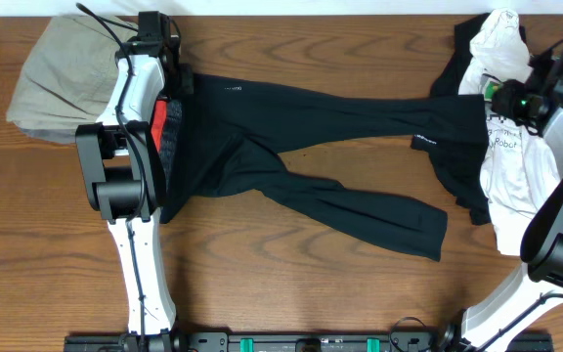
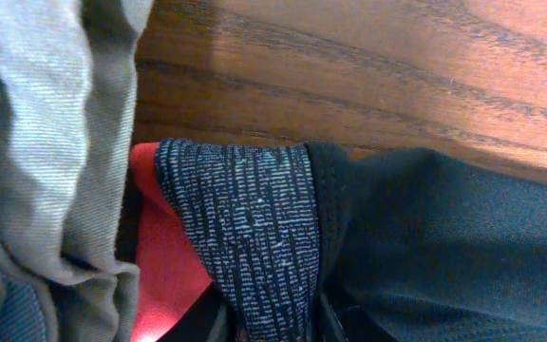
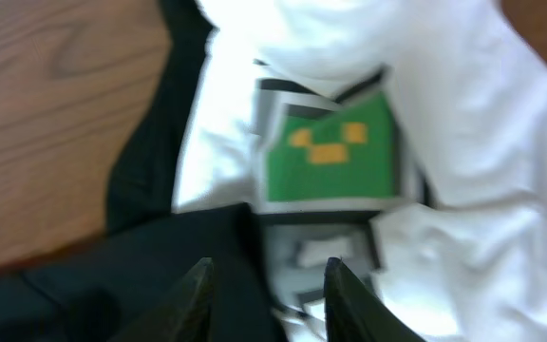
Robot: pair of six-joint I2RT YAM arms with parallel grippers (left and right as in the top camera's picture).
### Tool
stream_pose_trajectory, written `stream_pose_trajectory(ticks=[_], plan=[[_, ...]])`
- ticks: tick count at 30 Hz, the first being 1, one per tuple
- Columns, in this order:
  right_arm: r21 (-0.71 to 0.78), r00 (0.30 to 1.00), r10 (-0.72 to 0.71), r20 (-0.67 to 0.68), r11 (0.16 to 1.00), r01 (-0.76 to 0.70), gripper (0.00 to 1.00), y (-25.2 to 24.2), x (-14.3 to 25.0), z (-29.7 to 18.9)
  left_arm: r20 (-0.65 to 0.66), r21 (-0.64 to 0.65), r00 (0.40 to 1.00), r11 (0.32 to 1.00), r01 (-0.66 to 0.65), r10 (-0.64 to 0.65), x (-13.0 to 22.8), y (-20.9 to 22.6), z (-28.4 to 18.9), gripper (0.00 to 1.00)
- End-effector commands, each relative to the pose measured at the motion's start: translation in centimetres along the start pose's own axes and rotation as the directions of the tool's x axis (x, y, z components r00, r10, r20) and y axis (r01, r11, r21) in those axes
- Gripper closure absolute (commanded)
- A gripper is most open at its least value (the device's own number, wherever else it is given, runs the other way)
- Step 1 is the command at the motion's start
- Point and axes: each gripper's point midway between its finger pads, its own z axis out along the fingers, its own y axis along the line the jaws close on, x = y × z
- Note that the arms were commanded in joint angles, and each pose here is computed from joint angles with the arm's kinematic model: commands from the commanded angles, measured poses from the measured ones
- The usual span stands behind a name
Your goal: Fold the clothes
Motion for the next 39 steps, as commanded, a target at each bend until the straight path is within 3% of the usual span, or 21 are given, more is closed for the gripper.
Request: stream_pose_trajectory(ticks=[1, 16, 20, 25, 39], plan=[[-0.017, 0.997, -0.078, -0.002, 0.997, 0.078, 0.66, 1.6, 0.1, 0.5, -0.079, -0.011, 0.997, 1.0, 0.021, -0.022, 2.4, 0.5, 1.6, 0.75], [-0.08, 0.996, -0.085, -0.031, 0.993, 0.082, 0.66, 1.8, 2.6, 6.3, -0.077, -0.01, 0.997, 1.0, 0.021, -0.022, 2.3, 0.5, 1.6, 0.75], [-0.1, 0.997, -0.082, -0.012, 0.992, 0.081, 0.78, 2.2, 2.2, 6.4, -0.077, -0.01, 0.997, 1.0, 0.021, -0.022, 2.3, 0.5, 1.6, 0.75], [-0.112, 0.997, -0.062, 0.044, 0.991, 0.067, 0.99, 2.6, 0.4, 6.2, -0.077, -0.01, 0.997, 1.0, 0.021, -0.022, 2.3, 0.5, 1.6, 0.75], [-0.113, 0.964, -0.023, 0.265, 0.992, 0.055, 0.99, 4.9, -7.2, 4.4, -0.072, -0.01, 0.997, 1.0, 0.021, -0.022, 2.2, 0.5, 1.6, 0.75]])
